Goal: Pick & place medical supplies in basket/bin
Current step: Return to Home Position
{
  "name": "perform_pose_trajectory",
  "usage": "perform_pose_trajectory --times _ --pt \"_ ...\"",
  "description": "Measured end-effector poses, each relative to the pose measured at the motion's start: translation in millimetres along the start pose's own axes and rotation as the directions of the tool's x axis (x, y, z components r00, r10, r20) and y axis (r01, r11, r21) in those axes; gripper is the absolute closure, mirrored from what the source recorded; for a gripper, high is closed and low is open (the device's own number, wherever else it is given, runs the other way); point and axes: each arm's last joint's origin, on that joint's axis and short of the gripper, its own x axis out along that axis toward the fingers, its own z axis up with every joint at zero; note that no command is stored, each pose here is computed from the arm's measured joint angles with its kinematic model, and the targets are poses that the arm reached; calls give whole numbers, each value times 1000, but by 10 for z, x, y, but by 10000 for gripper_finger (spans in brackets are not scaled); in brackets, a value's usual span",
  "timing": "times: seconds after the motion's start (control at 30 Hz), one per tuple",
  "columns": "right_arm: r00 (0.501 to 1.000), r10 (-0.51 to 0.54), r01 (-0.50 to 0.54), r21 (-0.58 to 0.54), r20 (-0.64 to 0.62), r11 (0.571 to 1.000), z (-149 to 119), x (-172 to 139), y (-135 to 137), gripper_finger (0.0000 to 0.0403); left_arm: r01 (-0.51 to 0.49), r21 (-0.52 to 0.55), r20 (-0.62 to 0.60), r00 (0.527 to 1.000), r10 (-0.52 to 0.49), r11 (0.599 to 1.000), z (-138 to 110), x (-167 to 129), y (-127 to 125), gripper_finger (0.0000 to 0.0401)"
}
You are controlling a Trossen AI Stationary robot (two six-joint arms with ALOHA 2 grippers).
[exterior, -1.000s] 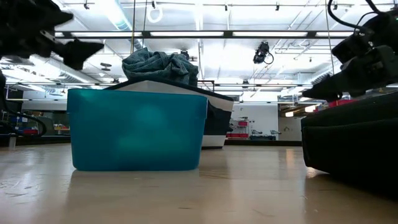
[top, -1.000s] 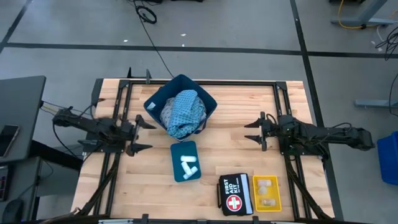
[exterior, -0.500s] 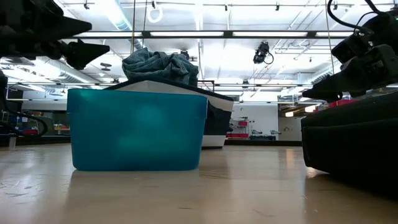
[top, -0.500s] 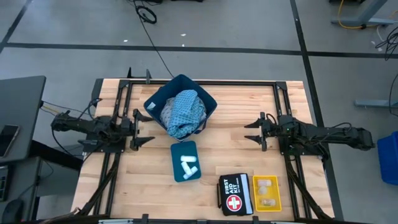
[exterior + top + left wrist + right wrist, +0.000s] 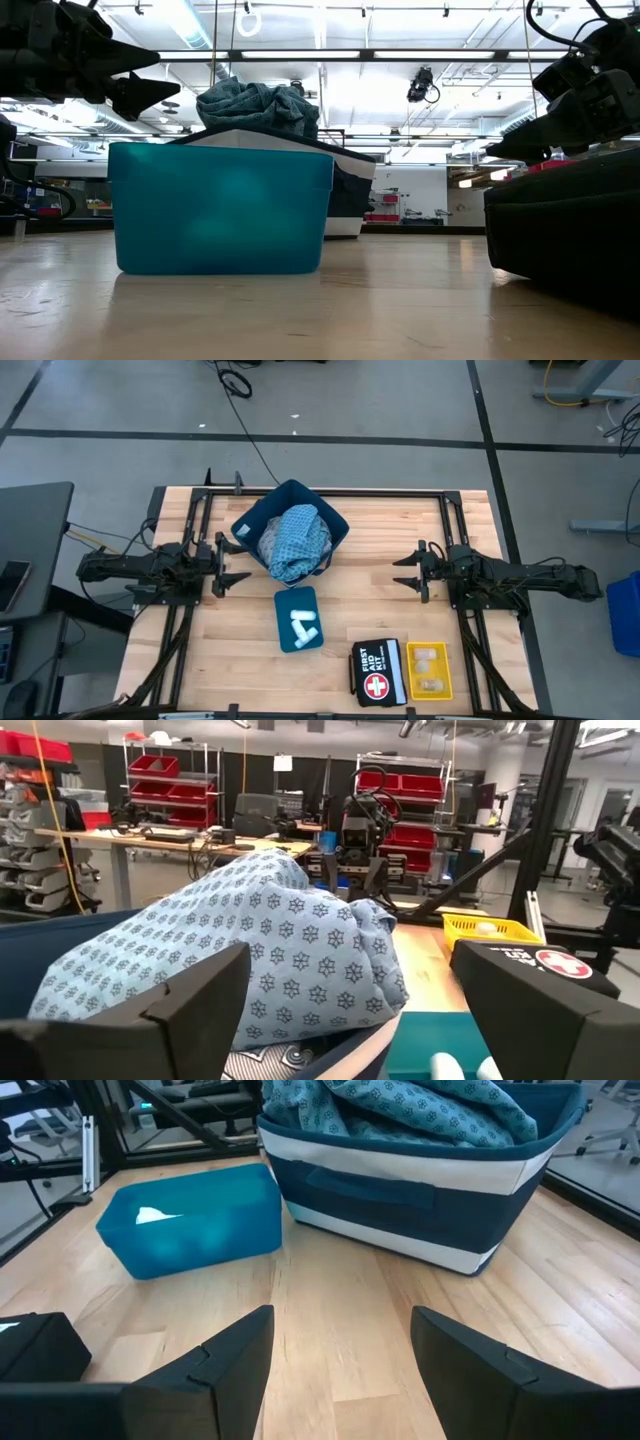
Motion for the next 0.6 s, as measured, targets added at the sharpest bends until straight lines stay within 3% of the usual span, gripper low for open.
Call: perform_pose_trajectory --times 0.27,0.4,0.6 --pt "1000 0 0 0 0 1000 0 0 0 158 -11 -7 2 1000 11 1000 1 1 6 58" --pt "1000 0 0 0 -2 1000 -2 0 0 158 -18 -63 -23 1000 17 998 -24 5 7 58" --pt "1000 0 0 -2 -3 1000 -3 0 0 158 123 -23 -58 990 -125 992 -53 12 -35 58"
